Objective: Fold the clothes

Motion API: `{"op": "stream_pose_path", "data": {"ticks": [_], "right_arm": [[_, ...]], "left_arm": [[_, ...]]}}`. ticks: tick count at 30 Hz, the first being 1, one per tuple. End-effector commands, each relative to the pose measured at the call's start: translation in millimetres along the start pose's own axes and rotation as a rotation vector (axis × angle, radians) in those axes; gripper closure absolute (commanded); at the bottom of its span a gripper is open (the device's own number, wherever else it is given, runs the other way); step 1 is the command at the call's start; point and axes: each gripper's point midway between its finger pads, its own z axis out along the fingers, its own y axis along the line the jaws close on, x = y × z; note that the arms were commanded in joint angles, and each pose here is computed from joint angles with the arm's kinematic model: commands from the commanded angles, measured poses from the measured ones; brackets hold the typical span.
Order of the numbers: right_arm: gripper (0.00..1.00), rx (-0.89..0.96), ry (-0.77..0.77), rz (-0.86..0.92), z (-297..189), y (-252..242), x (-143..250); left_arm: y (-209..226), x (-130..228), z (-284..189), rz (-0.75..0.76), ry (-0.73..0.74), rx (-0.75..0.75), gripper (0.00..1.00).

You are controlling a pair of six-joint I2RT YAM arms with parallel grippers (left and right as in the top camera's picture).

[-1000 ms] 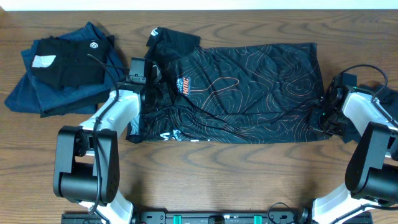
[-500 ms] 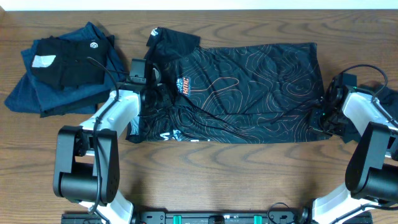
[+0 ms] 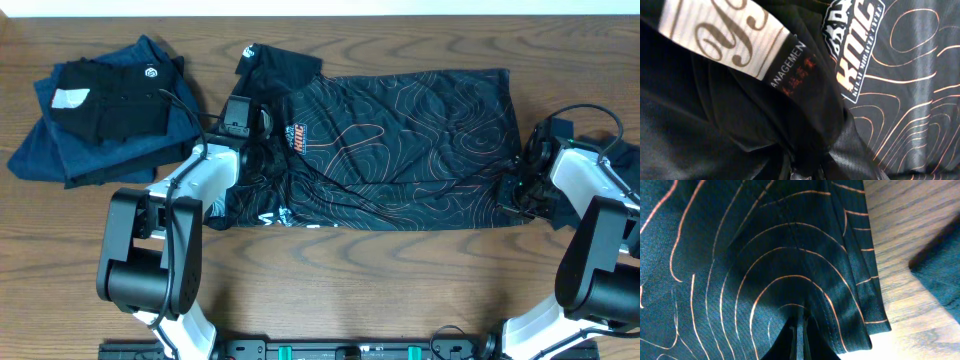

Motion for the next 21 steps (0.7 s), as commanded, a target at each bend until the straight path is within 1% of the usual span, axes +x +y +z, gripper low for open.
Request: {"op": "stream_pose_path", "data": {"ticks": [1, 6, 15, 17, 21], "right_arm": [[0.95, -0.006, -0.004, -0.014, -2.3, 2.7, 2.9], [0.94, -0.006, -0.005, -0.014, -2.3, 2.7, 2.7], [0.94, -0.006, -0.005, -0.014, -2.3, 2.7, 2.7], [0.94, -0.006, -0.005, -0.014, -2.3, 2.7, 2.7], [0.95, -0.006, -0.005, -0.014, -2.3, 2.7, 2.7]], "left_arm": [[-8.5, -7.6, -13.0, 0.012, -0.039, 0.016, 0.86], [-17.5, -15.8, -24.3, 0.026, -0.077, 0.038, 0.87], [-18.2, -14.3, -24.2, 0.025, -0.07, 0.044, 0.87], [-23.0, -14.9, -24.4, 0.03, -0.07, 0.069, 0.87], [-42.9, -25.5, -27.3, 0.065, -0.108, 0.159, 0.93]]}}
